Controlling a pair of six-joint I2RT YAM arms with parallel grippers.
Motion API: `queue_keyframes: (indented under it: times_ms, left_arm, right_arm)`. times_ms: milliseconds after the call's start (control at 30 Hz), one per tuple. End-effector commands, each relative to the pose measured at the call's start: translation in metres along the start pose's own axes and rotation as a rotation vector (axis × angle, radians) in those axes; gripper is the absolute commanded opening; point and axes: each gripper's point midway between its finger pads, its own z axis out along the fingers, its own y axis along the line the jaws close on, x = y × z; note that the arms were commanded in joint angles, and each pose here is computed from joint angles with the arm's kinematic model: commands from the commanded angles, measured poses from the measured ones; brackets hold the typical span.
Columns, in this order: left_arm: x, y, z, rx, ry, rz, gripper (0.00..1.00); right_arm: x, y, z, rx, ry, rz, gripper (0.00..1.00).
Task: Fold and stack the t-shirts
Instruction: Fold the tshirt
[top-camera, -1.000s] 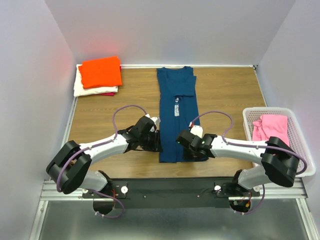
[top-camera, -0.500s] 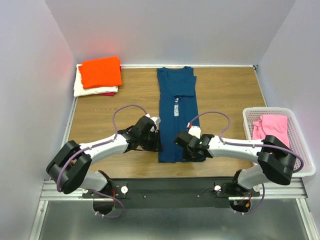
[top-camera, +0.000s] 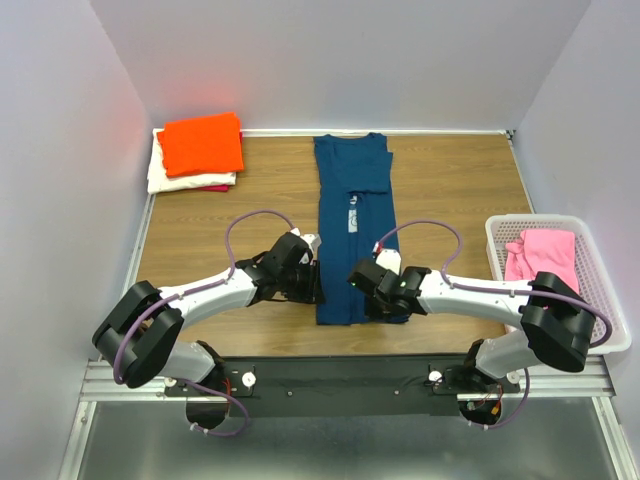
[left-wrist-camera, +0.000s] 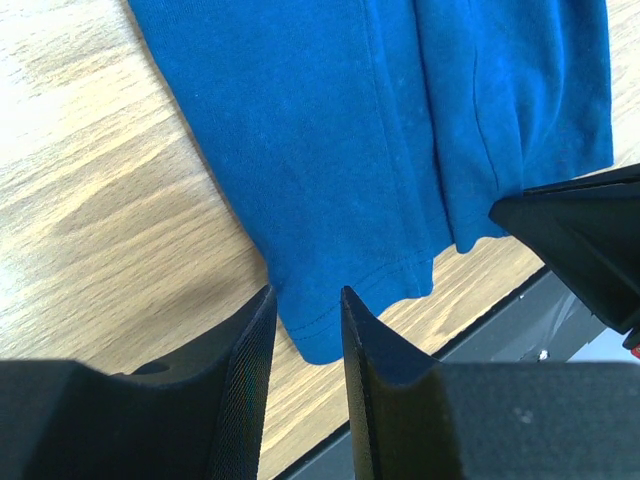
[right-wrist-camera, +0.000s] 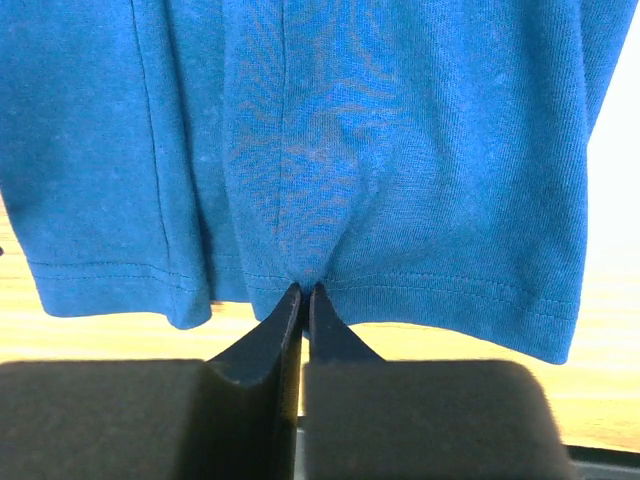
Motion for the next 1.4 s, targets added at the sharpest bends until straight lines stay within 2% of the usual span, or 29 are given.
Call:
queue_keyframes:
  times_ms: [0,133,333,500,600,767,900,933,1167,1267,1367]
  left_arm:
    - [0.008,-0.001,0.0,0.016,0.017,0.01,0.4]
    - [0.008,-0.001,-0.001,0.016,0.015,0.009,0.4]
    - [0.006,-0.002,-0.001,0.017,0.011,0.01,0.4]
    - [0.008,0.0,-0.001,0.015,0.016,0.008,0.4]
    - [0.009,0.0,-0.001,0.014,0.018,0.005,0.4]
    - [0.01,0.001,-0.001,0.013,0.017,0.003,0.4]
    - [0.011,0.002,-0.001,0.01,0.018,0.001,0.4]
    - [0.01,0.002,-0.001,0.01,0.016,0.002,0.4]
    - [0.012,0.002,-0.002,0.013,0.017,0.0,0.39]
    - [0.012,0.002,-0.001,0.012,0.02,0.001,0.4]
    - [0.012,0.002,0.0,0.015,0.02,0.002,0.4]
  right_arm:
    - [-0.009,0.012,-0.01,-0.038,-0.024,-0.001,0.07]
    - [-0.01,0.016,-0.014,-0.051,-0.024,-0.006,0.08]
    - [-0.008,0.017,-0.016,-0.055,-0.017,-0.024,0.27]
    - [-0.004,0.017,-0.013,-0.05,-0.004,-0.037,0.35]
    - [-0.004,0.018,-0.012,-0.045,-0.004,-0.041,0.32]
    - [-0.003,0.02,-0.01,-0.038,0.0,-0.048,0.12]
    - [-0.001,0.022,-0.009,-0.035,0.002,-0.054,0.08]
    - [-0.001,0.021,-0.008,-0.032,0.004,-0.054,0.09]
    - [0.0,0.011,-0.007,-0.004,-0.017,-0.042,0.38]
    - [-0.003,0.009,-0.007,0.002,-0.033,-0.038,0.43]
    - [-0.001,0.008,-0.001,0.024,-0.026,-0.039,0.43]
